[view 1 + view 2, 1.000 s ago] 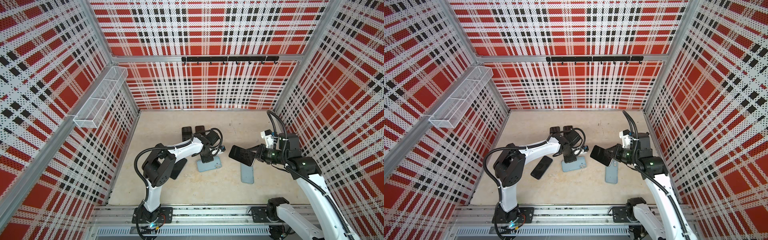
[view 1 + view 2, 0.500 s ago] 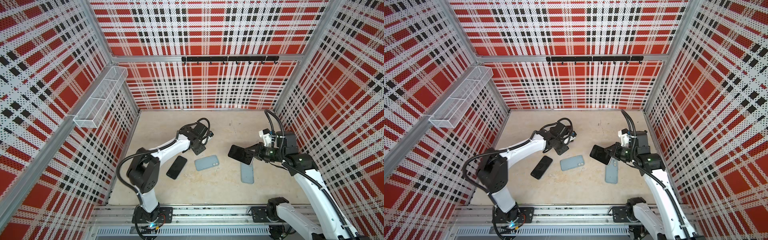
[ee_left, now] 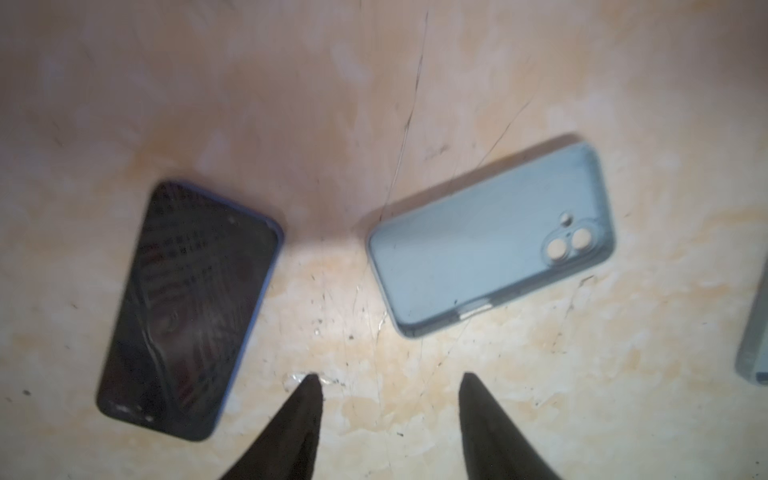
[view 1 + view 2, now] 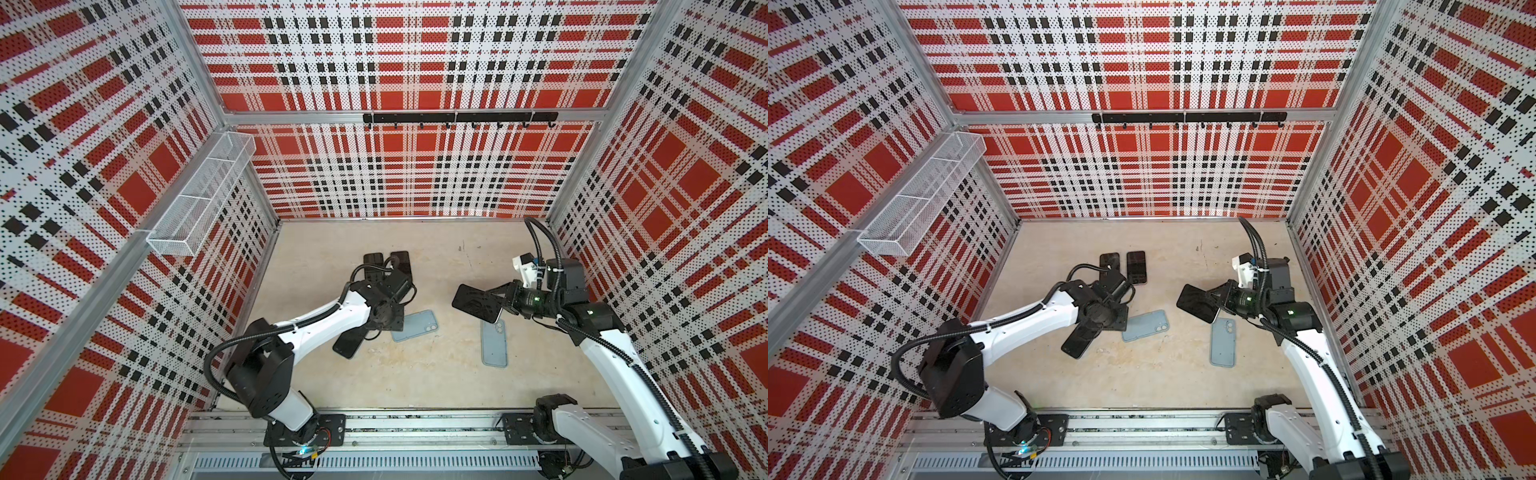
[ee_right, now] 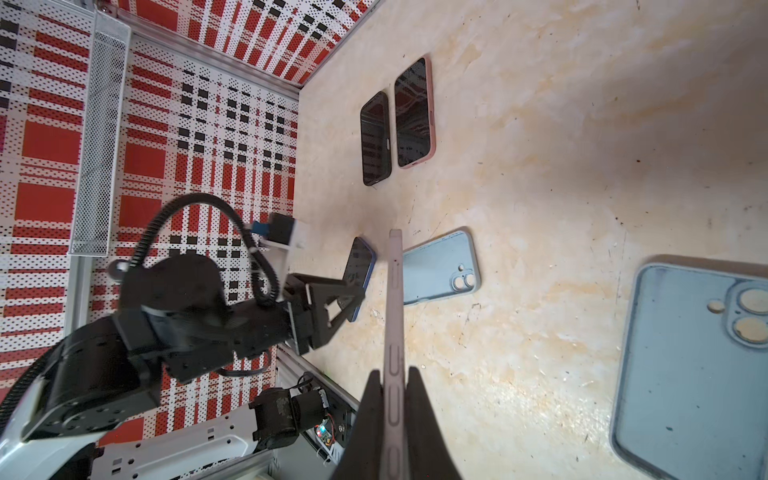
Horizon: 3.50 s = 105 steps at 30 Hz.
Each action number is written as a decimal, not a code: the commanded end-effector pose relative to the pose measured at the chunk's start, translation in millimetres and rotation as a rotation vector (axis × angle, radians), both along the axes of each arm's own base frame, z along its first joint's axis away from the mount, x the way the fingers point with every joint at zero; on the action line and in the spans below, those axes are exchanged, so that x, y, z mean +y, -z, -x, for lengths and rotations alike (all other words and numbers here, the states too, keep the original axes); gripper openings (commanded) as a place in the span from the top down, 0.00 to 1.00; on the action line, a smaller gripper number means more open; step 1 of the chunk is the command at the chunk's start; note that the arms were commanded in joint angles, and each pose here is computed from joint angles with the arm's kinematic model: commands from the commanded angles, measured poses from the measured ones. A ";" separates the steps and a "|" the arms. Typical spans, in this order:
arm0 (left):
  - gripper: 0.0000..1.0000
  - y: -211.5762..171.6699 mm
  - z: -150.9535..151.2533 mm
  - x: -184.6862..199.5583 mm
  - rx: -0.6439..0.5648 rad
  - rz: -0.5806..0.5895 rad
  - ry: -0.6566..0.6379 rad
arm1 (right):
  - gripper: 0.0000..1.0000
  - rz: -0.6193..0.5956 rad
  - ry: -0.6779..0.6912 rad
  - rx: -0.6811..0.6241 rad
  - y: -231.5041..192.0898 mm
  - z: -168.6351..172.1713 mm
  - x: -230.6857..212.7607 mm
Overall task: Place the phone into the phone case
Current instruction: 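Drag the light blue case with the left gripper toward the held phone, then lower the white phone with right gripper into the case held by left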
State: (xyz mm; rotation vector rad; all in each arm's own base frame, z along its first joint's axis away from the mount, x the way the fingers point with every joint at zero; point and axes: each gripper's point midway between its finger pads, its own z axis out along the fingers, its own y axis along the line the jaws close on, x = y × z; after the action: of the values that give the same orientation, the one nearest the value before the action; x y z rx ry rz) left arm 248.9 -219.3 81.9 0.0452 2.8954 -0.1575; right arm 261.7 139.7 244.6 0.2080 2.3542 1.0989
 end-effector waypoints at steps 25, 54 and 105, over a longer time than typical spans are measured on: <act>1.00 64.5 -18.6 5.7 0.082 -0.146 -0.027 | 1.00 -0.043 -0.019 -0.098 -19.0 -4.9 4.6; 0.23 -46.4 -57.5 14.4 -0.163 0.544 -0.046 | 1.00 -0.219 -0.352 0.144 79.9 -17.3 119.2; 0.19 49.8 -22.9 -12.1 0.048 0.728 -0.126 | 0.94 0.075 -0.372 0.379 254.6 -23.0 145.1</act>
State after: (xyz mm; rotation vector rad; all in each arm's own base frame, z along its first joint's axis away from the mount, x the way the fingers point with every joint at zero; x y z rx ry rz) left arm 290.0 -226.8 43.7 -0.2611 2.6298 -1.1587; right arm 293.7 312.2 42.4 -0.1869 2.6931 1.5618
